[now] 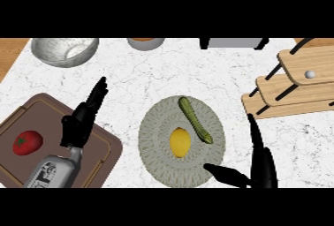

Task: Pick the lemon from the placemat and place it in the tiered shelf

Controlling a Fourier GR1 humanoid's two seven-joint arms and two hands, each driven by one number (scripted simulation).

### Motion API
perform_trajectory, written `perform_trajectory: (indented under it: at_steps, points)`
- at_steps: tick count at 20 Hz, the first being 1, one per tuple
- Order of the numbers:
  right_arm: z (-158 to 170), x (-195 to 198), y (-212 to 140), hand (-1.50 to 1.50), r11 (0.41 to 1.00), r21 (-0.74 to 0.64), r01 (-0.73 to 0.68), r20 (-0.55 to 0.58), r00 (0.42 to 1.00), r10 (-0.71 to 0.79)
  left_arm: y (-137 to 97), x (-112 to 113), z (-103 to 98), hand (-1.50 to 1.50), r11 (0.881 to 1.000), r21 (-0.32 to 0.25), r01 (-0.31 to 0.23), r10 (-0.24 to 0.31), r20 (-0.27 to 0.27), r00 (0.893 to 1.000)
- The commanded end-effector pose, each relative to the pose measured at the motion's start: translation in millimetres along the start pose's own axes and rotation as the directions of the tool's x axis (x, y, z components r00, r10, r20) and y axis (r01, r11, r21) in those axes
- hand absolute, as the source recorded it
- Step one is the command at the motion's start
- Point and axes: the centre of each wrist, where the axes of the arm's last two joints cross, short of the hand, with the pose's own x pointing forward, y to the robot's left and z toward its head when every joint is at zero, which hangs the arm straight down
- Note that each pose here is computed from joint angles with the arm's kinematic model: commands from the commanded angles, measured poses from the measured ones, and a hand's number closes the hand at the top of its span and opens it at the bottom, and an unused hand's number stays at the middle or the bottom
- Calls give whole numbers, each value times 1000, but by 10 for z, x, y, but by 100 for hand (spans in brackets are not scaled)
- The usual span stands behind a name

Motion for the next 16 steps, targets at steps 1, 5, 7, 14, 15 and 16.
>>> perform_trajectory:
  at_steps: [1,5,7,14,15,16]
  points:
    - [26,153,8,-150,971,146,-188,-66,978,199,17,36,-39,0,1000,-18,2,-2,-12,1000]
    - [-75,466,-80,-150,914,188,-359,-123,915,384,-78,-39,-15,0,1000,-15,2,-2,-16,1000]
    - [-54,750,-33,-150,896,206,-394,-139,894,425,-31,28,-65,0,1000,-24,4,-4,7,1000]
    - [192,1366,215,-150,887,208,-413,-163,879,448,96,-56,57,0,1000,10,5,-5,-15,1000]
    - [198,1484,318,-150,897,196,-395,-153,891,426,-68,-85,124,0,1000,3,-12,12,-7,1000]
    - [192,1574,344,-150,891,221,-396,-149,889,432,-32,-90,49,0,1000,6,3,-3,-10,1000]
